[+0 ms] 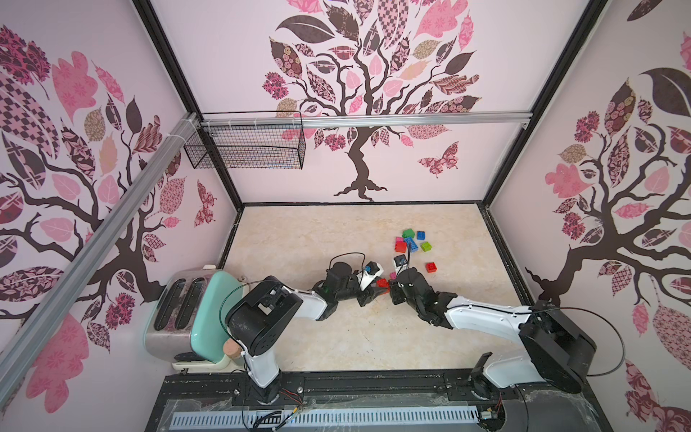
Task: Assemble the number 4 with lego
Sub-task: Assemble the lego brick with the lego brick.
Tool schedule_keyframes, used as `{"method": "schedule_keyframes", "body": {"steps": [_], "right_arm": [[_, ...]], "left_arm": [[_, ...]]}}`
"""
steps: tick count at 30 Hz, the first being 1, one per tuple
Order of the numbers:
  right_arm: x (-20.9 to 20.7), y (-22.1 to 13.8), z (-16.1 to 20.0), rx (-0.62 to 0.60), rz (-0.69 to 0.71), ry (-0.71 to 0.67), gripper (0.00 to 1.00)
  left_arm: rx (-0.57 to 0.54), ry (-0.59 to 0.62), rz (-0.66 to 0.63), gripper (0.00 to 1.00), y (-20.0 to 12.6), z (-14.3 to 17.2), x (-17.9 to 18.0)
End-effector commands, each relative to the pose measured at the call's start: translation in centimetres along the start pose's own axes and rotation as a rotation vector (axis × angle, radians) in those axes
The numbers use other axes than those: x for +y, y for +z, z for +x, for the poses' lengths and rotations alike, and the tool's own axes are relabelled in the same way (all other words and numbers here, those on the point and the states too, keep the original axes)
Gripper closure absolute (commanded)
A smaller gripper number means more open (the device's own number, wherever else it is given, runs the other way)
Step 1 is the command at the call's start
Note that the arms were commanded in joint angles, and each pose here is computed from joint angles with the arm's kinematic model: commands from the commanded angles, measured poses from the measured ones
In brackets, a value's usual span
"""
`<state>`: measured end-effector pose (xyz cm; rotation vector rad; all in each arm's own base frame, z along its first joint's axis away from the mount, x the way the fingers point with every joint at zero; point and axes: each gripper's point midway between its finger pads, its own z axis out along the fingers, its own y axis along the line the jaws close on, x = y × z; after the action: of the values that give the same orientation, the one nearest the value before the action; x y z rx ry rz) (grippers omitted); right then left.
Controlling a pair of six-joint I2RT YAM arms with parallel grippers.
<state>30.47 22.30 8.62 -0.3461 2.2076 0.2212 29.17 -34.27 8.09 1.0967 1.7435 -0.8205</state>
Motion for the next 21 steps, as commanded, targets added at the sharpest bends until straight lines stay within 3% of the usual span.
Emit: {"method": "schedule_keyframes", "body": {"steps": [1, 7, 14, 21], "right_arm": [[-0.9, -0.3, 9.9, 0.343, 0.003, -0.052, 1.00], [-0.7, -0.4, 9.1, 0.327, -0.001, -0.054, 1.00], [-0.7, -0.5, 8.9, 0.322, -0.002, -0.053, 1.00], [-0.7, -0.5, 8.9, 0.322, -0.005, -0.052, 1.00]], "left_arm": [[0.186, -0.086, -0.001, 0.37, -0.1, 4.9, -0.4], [0.150, -0.009, 0.023, 0.33, 0.1, 3.6, -0.9], [0.090, 0.010, 0.044, 0.41, 0.8, 2.3, -1.2], [-0.008, 0.015, -0.014, 0.40, 0.4, 0.5, -0.4]]}}
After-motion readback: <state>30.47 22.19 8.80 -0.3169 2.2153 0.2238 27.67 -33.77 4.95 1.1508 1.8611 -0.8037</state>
